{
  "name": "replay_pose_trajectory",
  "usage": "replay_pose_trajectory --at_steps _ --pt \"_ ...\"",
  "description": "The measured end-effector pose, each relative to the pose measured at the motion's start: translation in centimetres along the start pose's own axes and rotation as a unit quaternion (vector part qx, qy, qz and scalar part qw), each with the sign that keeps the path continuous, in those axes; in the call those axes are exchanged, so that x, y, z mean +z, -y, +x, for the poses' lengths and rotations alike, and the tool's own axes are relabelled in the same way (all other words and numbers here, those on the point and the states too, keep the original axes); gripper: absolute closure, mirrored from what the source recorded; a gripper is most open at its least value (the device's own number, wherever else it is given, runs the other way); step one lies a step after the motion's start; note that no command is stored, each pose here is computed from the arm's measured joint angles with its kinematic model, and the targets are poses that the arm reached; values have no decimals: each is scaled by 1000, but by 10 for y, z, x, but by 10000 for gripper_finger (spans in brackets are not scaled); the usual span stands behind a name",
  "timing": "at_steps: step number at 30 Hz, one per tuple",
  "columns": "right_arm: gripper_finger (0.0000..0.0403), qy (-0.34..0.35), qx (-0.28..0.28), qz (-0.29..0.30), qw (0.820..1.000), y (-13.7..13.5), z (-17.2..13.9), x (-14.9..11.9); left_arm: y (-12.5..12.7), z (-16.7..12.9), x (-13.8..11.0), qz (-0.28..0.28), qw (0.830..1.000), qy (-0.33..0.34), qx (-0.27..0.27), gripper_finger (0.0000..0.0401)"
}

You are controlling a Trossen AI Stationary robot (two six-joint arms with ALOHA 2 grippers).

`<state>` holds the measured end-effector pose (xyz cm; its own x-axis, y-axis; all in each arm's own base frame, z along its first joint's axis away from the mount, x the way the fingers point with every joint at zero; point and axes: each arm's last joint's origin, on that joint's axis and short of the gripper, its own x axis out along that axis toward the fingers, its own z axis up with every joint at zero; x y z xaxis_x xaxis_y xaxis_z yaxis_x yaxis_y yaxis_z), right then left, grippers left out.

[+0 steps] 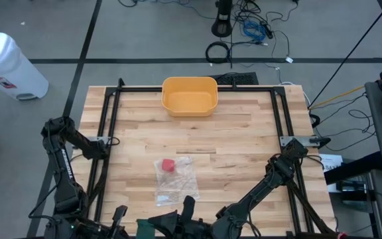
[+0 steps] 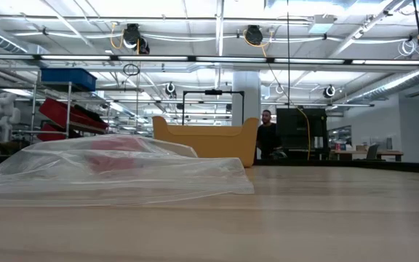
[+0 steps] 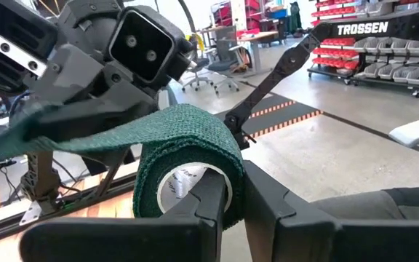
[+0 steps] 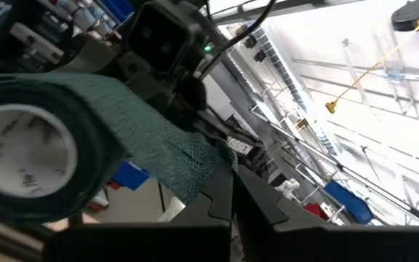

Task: Roll bandage
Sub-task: Roll the green bandage

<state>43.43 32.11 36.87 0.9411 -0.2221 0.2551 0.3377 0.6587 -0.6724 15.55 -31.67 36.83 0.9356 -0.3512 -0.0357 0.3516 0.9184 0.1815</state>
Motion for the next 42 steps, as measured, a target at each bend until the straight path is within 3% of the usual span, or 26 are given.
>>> replay_pose_trajectory --at_steps 8,18,23,27,34,42 --pt "383 -4 1 23 1000 -1 -1 0 0 0 0 0 1000 0 0 362" --pt "328 -80 -37 29 996 0 -2 -4 0 0 0 -2 1000 2 0 362" --pt "317 -129 -61 27 989 -2 -12 0 1 -1 1 -2 1000 2 -3 362" --pt "317 -126 -52 33 990 -9 -29 11 4 -4 2 -5 1000 6 -9 362" --pt "316 -60 22 129 990 -28 -60 33 12 -12 7 -21 998 29 -51 362" --pt "316 -10 60 286 956 -24 -40 24 17 -12 6 -13 991 31 -126 362"
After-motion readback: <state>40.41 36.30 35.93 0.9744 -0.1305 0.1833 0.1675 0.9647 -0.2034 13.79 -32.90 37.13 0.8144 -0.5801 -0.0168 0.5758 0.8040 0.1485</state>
